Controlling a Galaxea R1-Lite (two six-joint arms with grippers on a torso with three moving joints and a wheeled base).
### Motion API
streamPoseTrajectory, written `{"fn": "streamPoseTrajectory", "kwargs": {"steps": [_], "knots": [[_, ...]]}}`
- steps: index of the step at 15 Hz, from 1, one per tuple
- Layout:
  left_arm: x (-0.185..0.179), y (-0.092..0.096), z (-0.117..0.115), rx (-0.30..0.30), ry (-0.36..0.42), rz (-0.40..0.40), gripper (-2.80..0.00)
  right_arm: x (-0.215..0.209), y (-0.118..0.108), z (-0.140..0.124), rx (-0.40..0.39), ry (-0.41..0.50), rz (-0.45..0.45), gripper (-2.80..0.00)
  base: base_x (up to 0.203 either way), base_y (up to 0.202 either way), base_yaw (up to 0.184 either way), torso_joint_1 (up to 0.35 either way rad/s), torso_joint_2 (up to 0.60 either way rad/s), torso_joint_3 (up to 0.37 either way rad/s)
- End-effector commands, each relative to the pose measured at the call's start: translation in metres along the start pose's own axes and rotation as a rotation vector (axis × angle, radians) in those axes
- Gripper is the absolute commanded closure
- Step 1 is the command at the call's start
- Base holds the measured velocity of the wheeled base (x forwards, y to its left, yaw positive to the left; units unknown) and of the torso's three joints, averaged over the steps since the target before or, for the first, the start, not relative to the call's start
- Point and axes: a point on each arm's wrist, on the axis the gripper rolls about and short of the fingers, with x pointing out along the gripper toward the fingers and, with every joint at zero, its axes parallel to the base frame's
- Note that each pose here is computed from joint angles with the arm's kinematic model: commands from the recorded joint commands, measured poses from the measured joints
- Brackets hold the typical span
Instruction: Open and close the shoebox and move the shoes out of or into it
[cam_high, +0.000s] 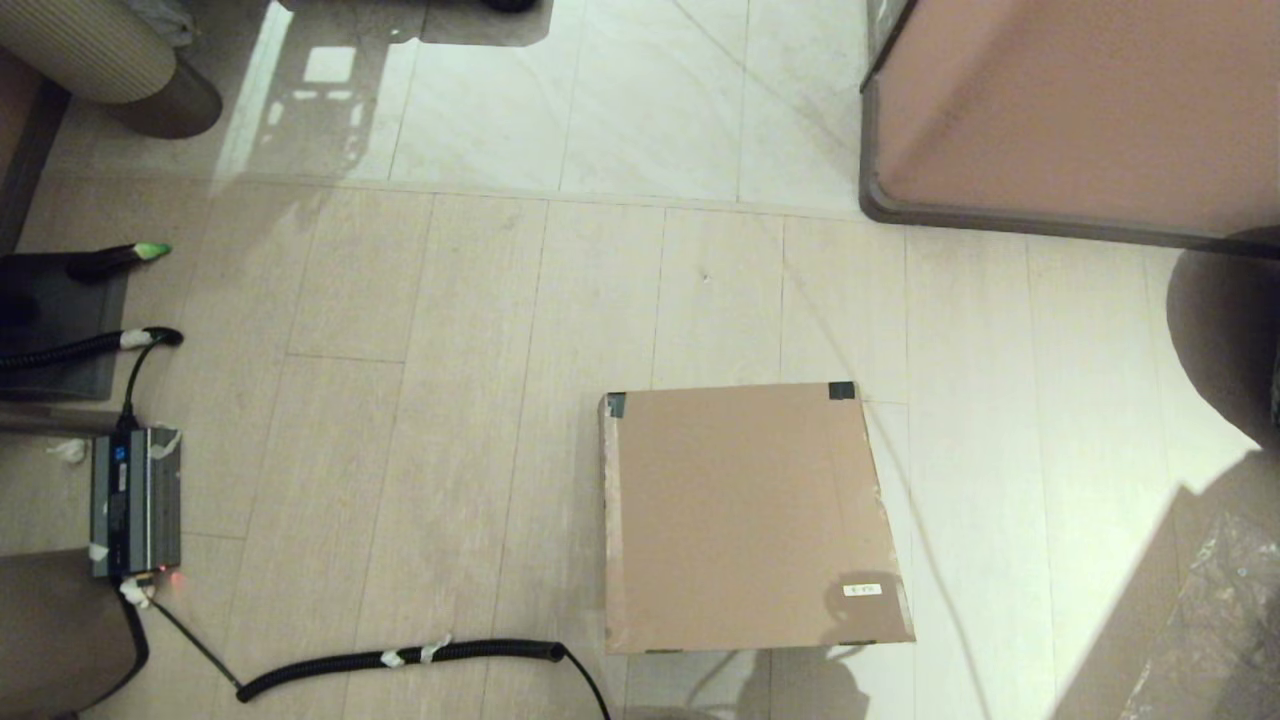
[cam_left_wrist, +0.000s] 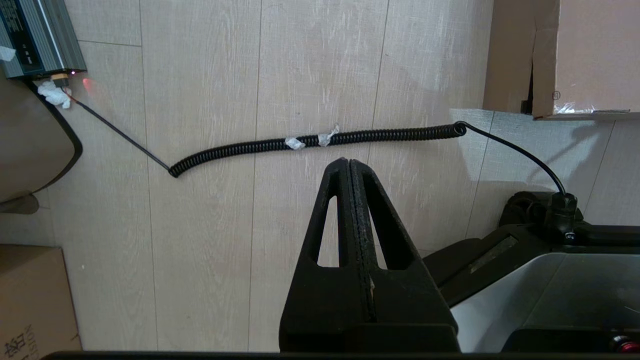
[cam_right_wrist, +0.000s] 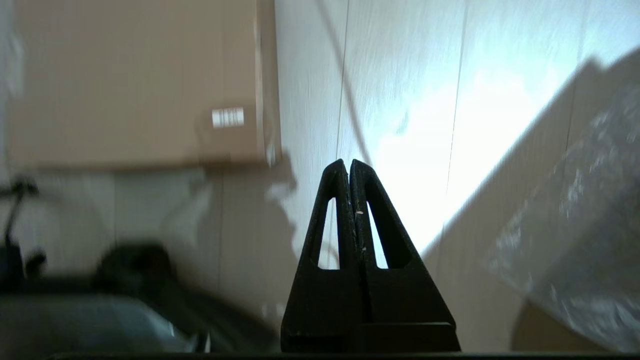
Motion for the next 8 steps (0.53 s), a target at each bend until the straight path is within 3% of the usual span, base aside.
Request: {"fn": "streamPoseTrajectory", "kwargs": {"steps": [1, 8], "knots": [[0.0003, 0.0000, 0.0001, 0.000, 0.003, 0.000, 0.00, -0.0044, -0.0007, -0.0026, 0.069, -0.089, -0.016, 0.00, 0.000, 0.000, 0.000, 0.000, 0.00, 0.000], [0.0003, 0.0000, 0.0001, -0.001, 0.004, 0.000, 0.00, -0.0044, -0.0006, -0.0028, 0.059, -0.086, -0.015, 0.00, 0.000, 0.000, 0.000, 0.000, 0.00, 0.000]]}}
